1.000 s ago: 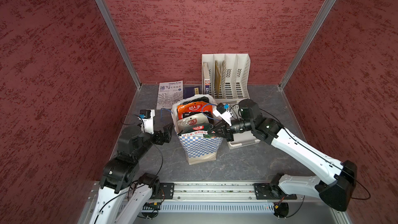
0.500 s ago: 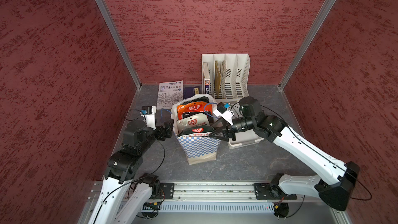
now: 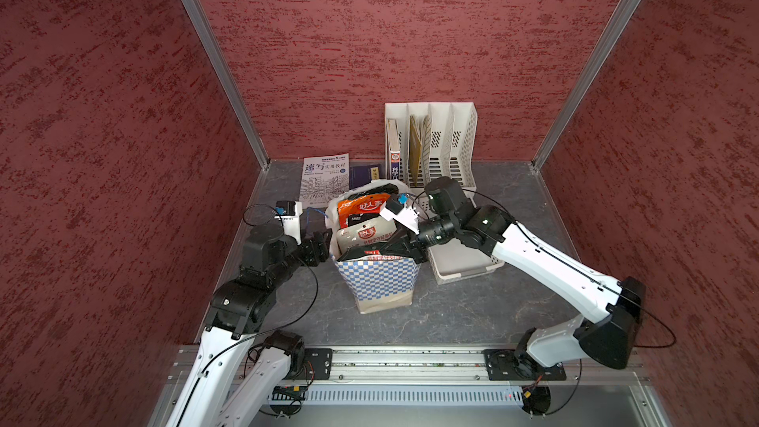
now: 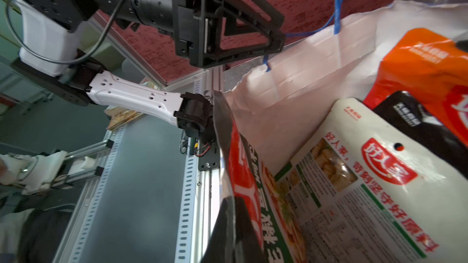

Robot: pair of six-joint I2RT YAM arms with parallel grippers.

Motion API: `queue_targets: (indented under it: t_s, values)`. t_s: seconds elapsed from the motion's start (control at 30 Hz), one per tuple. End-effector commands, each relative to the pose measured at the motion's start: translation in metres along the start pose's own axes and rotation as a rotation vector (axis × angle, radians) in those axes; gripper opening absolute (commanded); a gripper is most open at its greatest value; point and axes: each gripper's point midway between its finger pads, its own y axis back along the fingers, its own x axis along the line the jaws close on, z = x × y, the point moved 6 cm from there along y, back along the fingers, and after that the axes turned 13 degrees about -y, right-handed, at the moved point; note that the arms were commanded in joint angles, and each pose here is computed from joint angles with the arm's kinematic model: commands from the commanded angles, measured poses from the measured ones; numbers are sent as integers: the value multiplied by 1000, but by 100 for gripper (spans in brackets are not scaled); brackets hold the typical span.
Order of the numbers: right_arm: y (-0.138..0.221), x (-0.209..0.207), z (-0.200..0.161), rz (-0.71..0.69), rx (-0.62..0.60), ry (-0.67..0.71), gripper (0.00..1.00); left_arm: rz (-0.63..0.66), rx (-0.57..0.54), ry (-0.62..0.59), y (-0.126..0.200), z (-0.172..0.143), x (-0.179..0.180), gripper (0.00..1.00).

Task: Place the condiment packets inside the bag
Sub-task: Place the condiment packet in the paper bag.

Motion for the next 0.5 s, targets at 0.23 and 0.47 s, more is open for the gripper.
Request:
queue_targets:
  t_s: [0.23,0.47]
  values:
    - [-4,-22,-42,-123,75,-37,0,7,12,89,-4,5,1,79]
    - [17,-6,-28,-167,1,3,36,-40,-14,146,-11,15,-3,85]
